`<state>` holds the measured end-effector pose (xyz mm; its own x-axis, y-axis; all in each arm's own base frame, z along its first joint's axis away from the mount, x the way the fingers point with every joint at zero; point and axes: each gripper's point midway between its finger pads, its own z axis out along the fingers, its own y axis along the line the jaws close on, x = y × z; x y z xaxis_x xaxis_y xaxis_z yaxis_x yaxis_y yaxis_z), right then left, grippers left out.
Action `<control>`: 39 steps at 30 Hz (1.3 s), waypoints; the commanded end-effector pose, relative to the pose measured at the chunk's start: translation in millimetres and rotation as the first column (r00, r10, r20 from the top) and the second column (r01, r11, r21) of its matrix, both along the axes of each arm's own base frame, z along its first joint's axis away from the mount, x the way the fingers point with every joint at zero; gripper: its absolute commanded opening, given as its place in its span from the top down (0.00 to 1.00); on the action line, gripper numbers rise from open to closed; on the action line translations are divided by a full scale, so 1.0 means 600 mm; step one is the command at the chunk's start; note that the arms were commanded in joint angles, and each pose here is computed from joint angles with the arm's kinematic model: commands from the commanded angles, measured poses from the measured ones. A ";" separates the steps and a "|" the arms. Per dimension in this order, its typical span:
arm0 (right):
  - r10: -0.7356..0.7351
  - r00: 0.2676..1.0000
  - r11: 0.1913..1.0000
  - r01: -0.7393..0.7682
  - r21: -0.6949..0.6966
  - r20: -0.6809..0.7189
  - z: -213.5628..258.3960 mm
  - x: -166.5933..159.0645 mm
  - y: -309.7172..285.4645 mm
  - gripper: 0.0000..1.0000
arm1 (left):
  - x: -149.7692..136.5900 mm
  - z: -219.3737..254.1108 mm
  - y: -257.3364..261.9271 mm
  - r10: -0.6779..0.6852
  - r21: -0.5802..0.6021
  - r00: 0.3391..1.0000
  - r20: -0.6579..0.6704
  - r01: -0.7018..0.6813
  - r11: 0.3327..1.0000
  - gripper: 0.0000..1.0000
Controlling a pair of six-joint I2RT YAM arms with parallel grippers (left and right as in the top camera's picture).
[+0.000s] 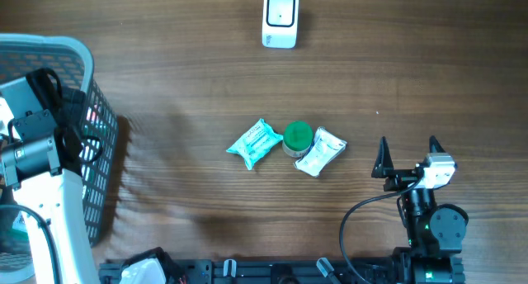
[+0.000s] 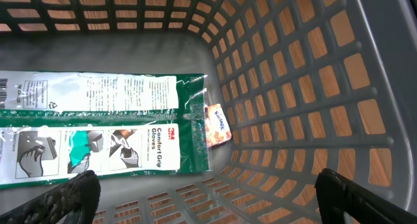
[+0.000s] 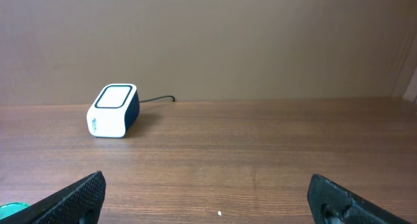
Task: Scan the item barcode
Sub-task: 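Search the basket with the left gripper and grasp the orange Bellove tissue pack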
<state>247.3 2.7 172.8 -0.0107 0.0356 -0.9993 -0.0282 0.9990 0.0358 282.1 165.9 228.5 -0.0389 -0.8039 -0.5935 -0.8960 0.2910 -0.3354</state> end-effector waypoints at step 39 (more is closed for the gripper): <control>-0.006 1.000 1.000 0.006 -0.009 0.009 0.003 -0.001 -0.002 0.00 | -0.031 -0.211 0.034 0.032 -0.218 0.936 -0.352 -0.115 0.969 0.00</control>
<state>247.3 2.7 173.0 -0.0103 0.0355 -0.9993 -0.0283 0.9990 0.0358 296.0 195.7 219.7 -0.0089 -0.8405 -0.5417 -0.9129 0.2278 -0.3385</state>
